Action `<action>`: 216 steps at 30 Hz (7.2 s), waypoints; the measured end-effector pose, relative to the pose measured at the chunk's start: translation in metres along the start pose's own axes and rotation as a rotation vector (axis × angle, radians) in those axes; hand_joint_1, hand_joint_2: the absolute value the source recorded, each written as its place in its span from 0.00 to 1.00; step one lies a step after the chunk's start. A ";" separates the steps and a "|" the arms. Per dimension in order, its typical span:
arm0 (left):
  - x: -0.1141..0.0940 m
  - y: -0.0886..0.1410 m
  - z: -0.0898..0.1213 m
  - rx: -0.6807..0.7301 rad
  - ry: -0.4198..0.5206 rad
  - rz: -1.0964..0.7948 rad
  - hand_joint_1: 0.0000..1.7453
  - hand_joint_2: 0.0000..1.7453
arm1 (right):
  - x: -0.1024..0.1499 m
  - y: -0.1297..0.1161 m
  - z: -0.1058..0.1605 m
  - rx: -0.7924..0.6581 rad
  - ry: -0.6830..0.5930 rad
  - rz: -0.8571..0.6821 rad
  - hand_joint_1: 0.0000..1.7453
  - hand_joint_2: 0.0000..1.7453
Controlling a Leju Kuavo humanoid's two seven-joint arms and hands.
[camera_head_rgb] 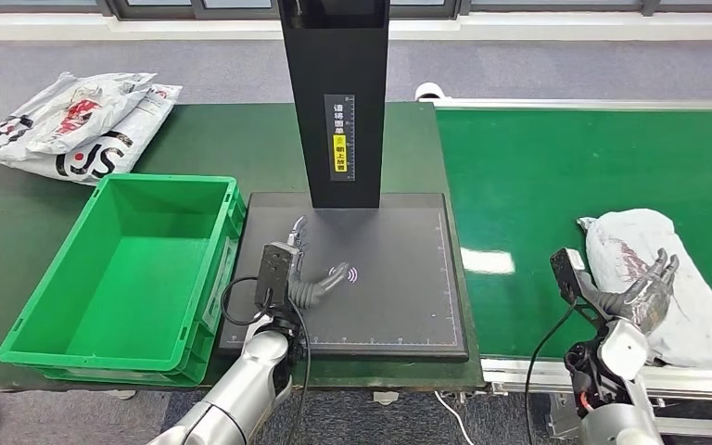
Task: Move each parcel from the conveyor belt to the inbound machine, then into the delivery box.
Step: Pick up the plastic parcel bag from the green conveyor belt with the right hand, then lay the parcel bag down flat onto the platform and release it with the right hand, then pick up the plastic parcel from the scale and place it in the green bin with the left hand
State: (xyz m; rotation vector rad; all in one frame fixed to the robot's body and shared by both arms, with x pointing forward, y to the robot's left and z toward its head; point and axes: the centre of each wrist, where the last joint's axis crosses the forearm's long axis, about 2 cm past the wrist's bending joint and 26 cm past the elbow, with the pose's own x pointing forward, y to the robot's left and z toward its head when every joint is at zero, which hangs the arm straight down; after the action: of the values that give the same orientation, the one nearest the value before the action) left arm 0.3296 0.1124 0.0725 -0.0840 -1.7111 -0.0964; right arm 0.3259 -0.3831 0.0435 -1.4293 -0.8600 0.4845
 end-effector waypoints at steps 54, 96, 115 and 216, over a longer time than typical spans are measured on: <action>-0.012 0.046 0.017 0.101 -0.006 -0.007 0.00 1.00 | 0.005 0.041 0.041 0.282 0.059 0.498 0.66 1.00; -0.008 0.058 0.015 0.160 -0.012 -0.053 0.00 1.00 | 0.066 0.016 0.040 0.073 -0.327 0.096 1.00 1.00; 0.010 0.056 -0.001 0.166 -0.071 -0.145 0.00 1.00 | 0.193 -0.069 0.105 -0.187 -0.723 -0.555 1.00 1.00; 0.008 0.087 -0.042 -0.206 -0.033 -0.874 1.00 1.00 | 0.184 -0.005 0.110 0.528 -0.671 -1.233 0.00 1.00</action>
State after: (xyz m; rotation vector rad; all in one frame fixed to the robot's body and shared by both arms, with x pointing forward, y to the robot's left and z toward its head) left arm 0.3797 0.1940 0.0882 0.5184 -1.6562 -0.9187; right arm 0.3569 -0.1742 0.0805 -0.0647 -1.7749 0.1745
